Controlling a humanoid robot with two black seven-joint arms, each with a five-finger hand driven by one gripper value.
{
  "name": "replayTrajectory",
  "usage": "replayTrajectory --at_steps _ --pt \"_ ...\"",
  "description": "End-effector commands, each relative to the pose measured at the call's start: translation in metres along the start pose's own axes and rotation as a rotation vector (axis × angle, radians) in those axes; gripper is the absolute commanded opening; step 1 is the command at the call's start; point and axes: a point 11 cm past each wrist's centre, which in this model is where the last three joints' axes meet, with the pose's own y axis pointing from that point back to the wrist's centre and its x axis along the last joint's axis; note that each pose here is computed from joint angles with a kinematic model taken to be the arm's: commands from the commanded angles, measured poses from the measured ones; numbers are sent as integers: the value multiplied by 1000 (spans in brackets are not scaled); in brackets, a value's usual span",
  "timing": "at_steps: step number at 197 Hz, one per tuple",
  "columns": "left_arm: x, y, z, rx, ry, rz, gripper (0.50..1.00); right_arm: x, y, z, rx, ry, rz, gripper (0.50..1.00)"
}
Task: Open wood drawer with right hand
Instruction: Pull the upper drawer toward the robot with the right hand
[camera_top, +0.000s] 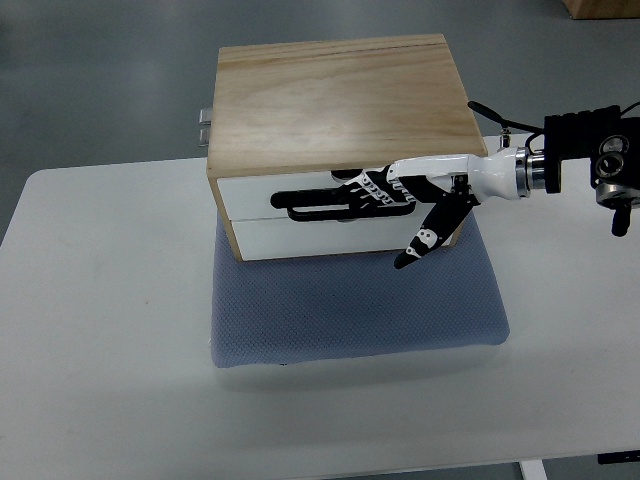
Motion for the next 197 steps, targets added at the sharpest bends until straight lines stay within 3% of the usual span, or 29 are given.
replayTrajectory --at_steps 1,197 --pt "0 0 0 0 0 0 1000 -2 0 -1 4 -1 -9 954" --pt "0 0 0 0 1 0 1000 -54 33 -4 21 -66 -130 954"
